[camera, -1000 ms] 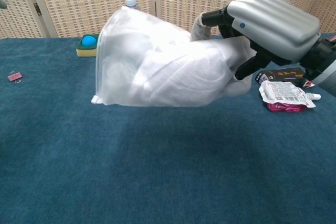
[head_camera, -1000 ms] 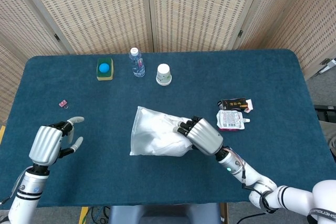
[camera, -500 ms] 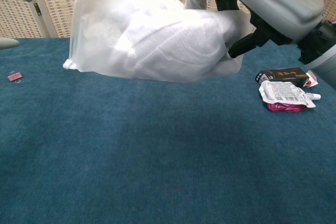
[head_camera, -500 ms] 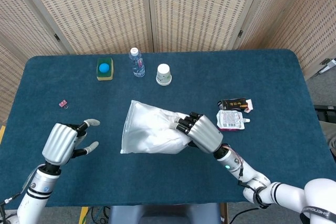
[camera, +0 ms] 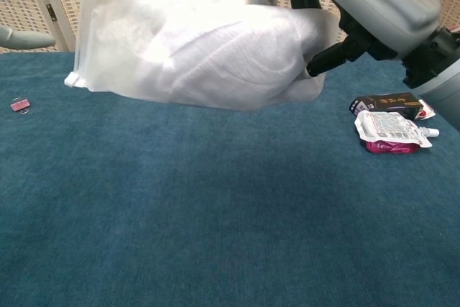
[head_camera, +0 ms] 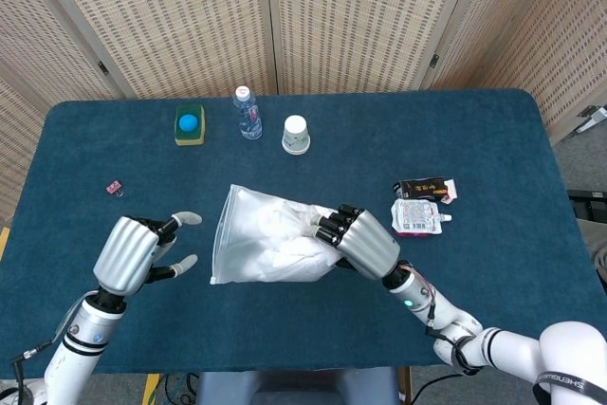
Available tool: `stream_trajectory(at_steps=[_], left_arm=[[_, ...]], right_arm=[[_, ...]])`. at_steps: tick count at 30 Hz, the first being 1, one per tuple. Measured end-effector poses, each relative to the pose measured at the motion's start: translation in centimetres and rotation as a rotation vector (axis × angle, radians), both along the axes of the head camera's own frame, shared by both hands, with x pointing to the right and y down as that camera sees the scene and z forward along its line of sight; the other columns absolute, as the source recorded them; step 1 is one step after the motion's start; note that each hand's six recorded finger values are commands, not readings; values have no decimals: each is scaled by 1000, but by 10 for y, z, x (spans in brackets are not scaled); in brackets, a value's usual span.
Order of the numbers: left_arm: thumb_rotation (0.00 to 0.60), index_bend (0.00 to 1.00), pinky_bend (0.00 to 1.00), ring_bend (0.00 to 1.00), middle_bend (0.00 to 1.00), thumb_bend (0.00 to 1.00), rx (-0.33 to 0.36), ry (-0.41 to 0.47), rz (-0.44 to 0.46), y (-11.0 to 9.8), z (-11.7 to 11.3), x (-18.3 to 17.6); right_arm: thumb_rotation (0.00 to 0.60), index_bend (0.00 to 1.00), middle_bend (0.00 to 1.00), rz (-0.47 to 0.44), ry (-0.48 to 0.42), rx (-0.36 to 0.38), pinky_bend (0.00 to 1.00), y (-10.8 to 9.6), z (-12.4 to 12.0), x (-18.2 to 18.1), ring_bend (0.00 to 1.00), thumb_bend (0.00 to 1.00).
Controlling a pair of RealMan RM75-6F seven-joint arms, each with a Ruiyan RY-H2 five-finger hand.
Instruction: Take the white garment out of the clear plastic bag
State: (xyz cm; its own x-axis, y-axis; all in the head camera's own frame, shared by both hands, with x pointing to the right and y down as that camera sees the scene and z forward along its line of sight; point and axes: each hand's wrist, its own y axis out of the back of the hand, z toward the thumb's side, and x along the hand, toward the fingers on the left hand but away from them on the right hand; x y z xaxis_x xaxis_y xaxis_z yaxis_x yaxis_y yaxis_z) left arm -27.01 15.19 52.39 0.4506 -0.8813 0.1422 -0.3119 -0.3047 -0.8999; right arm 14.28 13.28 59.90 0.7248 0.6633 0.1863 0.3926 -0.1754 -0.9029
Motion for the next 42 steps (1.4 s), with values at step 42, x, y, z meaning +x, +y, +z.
stream_trajectory(at_steps=[42], left_arm=[[600, 398, 940, 865, 1000, 74, -9, 17, 7, -7, -2, 12]], right_arm=[[600, 718, 767, -19, -46, 11, 714, 5, -1, -4, 719, 776]])
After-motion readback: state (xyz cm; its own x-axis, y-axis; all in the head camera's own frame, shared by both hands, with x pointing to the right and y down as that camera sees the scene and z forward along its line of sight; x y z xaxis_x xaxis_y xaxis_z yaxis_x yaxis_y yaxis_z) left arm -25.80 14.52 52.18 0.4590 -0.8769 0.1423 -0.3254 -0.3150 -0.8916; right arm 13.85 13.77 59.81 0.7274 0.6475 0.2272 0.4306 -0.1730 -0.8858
